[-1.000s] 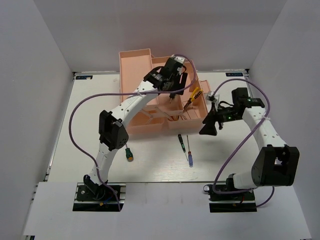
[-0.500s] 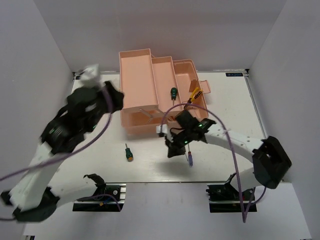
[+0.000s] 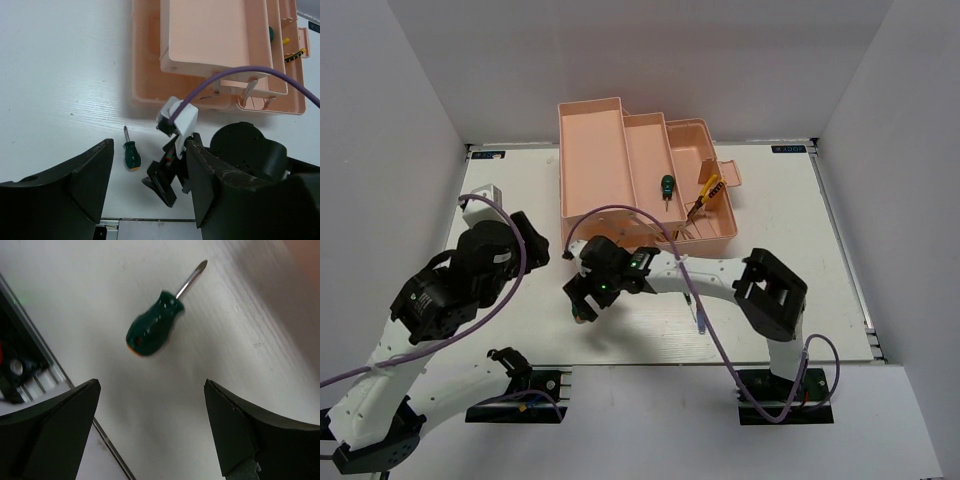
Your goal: Sort the tools into containers
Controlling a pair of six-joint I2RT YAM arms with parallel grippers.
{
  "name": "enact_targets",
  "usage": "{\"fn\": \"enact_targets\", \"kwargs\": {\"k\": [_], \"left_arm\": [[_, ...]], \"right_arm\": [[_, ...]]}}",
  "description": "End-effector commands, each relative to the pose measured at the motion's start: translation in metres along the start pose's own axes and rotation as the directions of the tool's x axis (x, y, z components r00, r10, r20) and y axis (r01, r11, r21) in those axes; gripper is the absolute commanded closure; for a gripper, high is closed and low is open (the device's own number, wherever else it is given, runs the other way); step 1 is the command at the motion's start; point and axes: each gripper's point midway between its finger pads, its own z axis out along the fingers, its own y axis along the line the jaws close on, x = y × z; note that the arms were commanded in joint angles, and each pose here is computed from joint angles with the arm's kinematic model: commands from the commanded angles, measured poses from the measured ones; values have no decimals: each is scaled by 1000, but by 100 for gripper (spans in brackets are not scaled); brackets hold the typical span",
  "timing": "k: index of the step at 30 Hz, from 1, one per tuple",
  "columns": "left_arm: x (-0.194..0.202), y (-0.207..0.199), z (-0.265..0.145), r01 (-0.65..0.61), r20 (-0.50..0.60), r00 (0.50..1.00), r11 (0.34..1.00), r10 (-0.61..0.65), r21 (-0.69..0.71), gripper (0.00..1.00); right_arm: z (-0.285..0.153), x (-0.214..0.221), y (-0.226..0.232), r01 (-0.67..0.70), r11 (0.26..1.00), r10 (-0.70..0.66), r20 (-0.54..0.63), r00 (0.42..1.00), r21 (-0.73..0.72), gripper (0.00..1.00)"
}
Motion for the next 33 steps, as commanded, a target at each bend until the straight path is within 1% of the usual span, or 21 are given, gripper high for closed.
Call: {"fn": "enact_targets", "kwargs": {"k": [1, 3, 5, 6, 9, 12, 15, 16, 19, 22, 23, 25, 26, 29, 30, 31, 32, 33], "left_arm": [[0, 11, -11, 36, 10, 999, 999, -36, -5, 30], [0, 11, -11, 36, 10, 999, 999, -36, -5, 30], [0, 11, -11, 36, 10, 999, 999, -36, -5, 30], [-3, 10, -13, 31, 16, 999, 1000, -31, 1, 30], [-6, 12, -18, 23, 18, 1000, 1000, -23, 2, 30], [-5, 14, -20, 17, 10, 1000, 1000, -17, -5, 30], [-5, 17, -23, 16, 9, 1000, 1000, -16, -5, 30], [-5, 17, -23, 16, 9, 1000, 1000, -16, -6, 30], [-3, 19, -25, 15, 2, 1000, 1000, -15, 0, 30], [-5, 18, -27, 20, 8, 1000, 1000, -20, 6, 30], [-4, 19, -27, 15, 2, 1000, 1000, -15, 1, 30], [-4, 19, -27, 15, 2, 1000, 1000, -15, 0, 30], [-4, 19, -27, 15, 2, 1000, 1000, -15, 0, 30], [-4, 15, -24, 13, 7, 1000, 1000, -13, 17, 30], [1, 12, -20, 16, 3, 1000, 999, -16, 29, 30], [3, 10, -18, 9, -1, 1000, 999, -9, 38, 30], [6, 5, -14, 6, 1, 1000, 998, -6, 68, 30], [8, 0, -10, -4, -1, 1000, 996, 4, 85, 30]], "right_arm": [[12, -19, 4, -132, 983, 125, 64, 990, 125, 10], [16, -22, 8, -136, 979, 127, 72, 989, 149, 10], [27, -17, 12, -139, 975, 131, 59, 990, 173, 10], [28, -22, 11, -141, 972, 130, 73, 989, 186, 10], [42, -16, 6, -142, 965, 134, 51, 990, 219, 10], [50, -22, 5, -139, 961, 126, 67, 990, 240, 12], [58, -17, -3, -100, 952, 86, 63, 994, 288, 18], [61, -17, -7, -98, 945, 80, 68, 994, 312, 22], [68, -8, -13, -87, 942, 75, 49, 996, 325, 31], [72, -1, -14, -78, 943, 73, 27, 997, 325, 46], [73, 1, -12, -71, 945, 68, 20, 997, 320, 56], [70, 2, -11, -42, 949, 42, 6, 999, 313, 69], [67, 1, -3, -31, 960, 34, -5, 999, 278, 81], [43, -4, 6, 29, 979, -26, -18, 999, 201, 96], [29, -1, 28, 48, 998, -47, -37, 998, 47, 100], [8, -5, 25, 149, 989, -149, -19, 989, 1, 100], [-6, 7, 44, 164, 967, -175, -39, 984, -196, 100], [-18, 12, 43, 271, 926, -285, -17, 958, -263, 100]]}}
